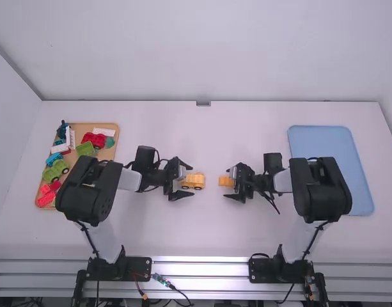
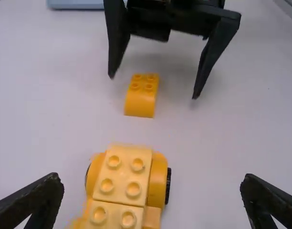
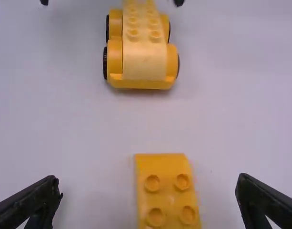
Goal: Assemble lego blocks to make yellow taxi
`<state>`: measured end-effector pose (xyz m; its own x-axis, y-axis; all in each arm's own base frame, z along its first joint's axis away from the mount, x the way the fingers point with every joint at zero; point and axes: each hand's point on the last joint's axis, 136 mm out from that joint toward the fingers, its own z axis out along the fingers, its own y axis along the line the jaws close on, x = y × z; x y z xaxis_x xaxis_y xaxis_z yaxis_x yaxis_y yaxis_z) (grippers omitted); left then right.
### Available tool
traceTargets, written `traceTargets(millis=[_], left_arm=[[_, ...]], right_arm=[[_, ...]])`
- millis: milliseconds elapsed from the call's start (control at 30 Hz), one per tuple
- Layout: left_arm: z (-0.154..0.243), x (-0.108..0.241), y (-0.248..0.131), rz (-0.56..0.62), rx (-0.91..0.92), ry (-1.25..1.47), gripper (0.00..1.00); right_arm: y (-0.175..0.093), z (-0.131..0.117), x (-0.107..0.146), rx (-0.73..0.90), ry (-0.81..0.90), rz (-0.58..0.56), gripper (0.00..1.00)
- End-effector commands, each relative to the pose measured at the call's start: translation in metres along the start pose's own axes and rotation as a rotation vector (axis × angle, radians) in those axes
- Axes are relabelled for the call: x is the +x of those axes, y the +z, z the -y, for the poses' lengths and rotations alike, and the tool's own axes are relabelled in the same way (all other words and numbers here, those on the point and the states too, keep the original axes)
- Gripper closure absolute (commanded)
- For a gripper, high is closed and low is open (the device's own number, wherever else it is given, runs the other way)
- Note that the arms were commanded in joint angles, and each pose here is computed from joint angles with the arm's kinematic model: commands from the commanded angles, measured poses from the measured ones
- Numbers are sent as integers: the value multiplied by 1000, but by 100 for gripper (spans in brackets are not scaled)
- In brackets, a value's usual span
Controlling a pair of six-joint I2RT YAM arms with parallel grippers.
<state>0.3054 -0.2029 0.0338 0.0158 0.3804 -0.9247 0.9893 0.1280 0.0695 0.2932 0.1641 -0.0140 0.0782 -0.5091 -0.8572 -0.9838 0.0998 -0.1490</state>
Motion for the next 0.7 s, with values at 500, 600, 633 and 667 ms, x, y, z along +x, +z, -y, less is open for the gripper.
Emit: traceTargets(millis=[500,600,633,667], left_arm=[[-6,-12,-2,14,-7,74,1],[-6,-12,-2,11,-9,75,1],[-6,-12,-2,11,-8,74,1],[-6,-12,-2,12,-8,73,1]], right_arm=[[3,18,-1,-72,130,7,32],[8,15,-1,-83,118,-14,32],[9,14,0,-85,114,-24,32],[10,13,1,-87,112,-33,32]])
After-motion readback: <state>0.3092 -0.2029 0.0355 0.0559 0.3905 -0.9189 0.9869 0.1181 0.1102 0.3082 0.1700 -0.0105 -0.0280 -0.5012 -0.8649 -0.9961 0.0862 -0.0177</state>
